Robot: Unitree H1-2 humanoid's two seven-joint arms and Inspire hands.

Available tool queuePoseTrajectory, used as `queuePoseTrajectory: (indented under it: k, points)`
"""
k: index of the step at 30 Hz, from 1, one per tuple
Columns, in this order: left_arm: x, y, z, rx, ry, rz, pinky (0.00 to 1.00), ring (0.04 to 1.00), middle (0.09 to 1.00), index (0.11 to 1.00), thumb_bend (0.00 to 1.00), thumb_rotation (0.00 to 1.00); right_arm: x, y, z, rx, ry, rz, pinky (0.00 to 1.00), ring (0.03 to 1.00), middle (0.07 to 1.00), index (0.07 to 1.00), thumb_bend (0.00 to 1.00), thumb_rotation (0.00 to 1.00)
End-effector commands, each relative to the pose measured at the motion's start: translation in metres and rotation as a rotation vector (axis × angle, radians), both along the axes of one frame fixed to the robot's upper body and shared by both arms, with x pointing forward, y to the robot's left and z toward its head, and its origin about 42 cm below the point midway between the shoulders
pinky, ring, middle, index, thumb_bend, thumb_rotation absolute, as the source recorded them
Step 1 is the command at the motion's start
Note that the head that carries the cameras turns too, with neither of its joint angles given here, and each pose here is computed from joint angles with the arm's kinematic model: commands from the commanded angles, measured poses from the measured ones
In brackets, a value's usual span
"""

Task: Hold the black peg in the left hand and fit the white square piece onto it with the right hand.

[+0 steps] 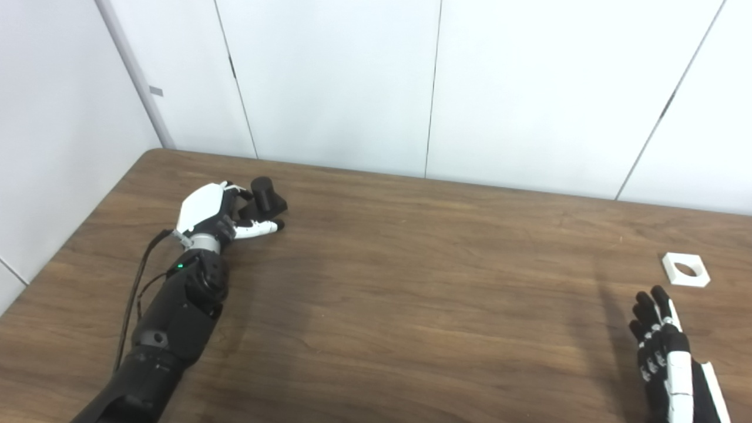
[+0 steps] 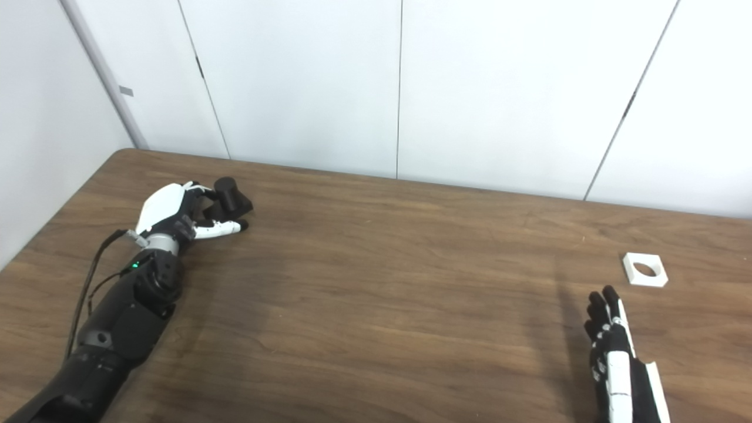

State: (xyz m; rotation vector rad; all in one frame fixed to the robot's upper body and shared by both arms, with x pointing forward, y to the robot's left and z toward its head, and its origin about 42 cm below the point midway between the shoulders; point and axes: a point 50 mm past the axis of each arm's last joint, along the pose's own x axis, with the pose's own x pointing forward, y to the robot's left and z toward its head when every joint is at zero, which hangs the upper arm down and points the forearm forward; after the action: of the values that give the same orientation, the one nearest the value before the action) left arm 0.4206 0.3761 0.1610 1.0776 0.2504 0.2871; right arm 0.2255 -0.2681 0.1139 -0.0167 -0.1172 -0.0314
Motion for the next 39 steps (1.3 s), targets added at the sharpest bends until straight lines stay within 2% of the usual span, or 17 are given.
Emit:
queuePoseTrajectory:
  k: [1,15,20,22,23,24,27,39]
  points:
    - [0.0144,0.0101,0.0320,0.051,-0.067,0.014,1.00,1.000,0.941,0.739,0.88,0.45,-0.0226,0.0021,-0.0228,0.024,0.082,-0.013,1.00,0.985,0.967,0.995,0.53,1.00]
    - [0.0137,0.0142,0.0305,0.074,-0.033,0.033,1.00,0.998,0.910,0.683,0.83,0.40,-0.0226,0.0026,-0.0240,0.036,0.088,-0.013,1.00,0.980,0.960,0.987,0.57,1.00]
    - [0.0146,0.0148,0.0287,0.054,-0.029,0.017,1.00,0.971,0.880,0.657,0.80,0.31,-0.0230,0.0025,-0.0238,0.027,0.087,-0.007,1.00,0.983,0.968,0.992,0.56,1.00]
    - [0.0148,0.0146,0.0281,0.039,-0.030,0.007,1.00,0.957,0.858,0.610,0.79,0.26,-0.0227,0.0028,-0.0236,0.031,0.086,-0.006,1.00,0.982,0.966,0.992,0.55,1.00]
    - [0.0149,0.0144,0.0281,0.039,-0.032,0.002,1.00,0.949,0.846,0.552,0.66,0.17,-0.0225,0.0030,-0.0236,0.035,0.086,-0.006,1.00,0.984,0.966,0.991,0.55,1.00]
    - [0.0151,0.0145,0.0281,0.042,-0.034,-0.004,1.00,0.936,0.829,0.514,0.58,0.11,-0.0223,0.0033,-0.0237,0.036,0.086,-0.006,1.00,0.985,0.964,0.990,0.54,1.00]
    - [0.0158,0.0152,0.0282,0.063,-0.034,-0.024,1.00,0.898,0.791,0.489,0.53,0.06,-0.0221,0.0040,-0.0237,0.034,0.088,-0.009,1.00,0.985,0.964,0.989,0.55,1.00]
    - [0.0145,0.0134,0.0234,0.057,-0.019,-0.088,1.00,0.889,0.767,0.487,0.52,0.05,-0.0203,0.0051,-0.0239,0.033,0.087,-0.013,1.00,0.974,0.954,0.988,0.56,1.00]
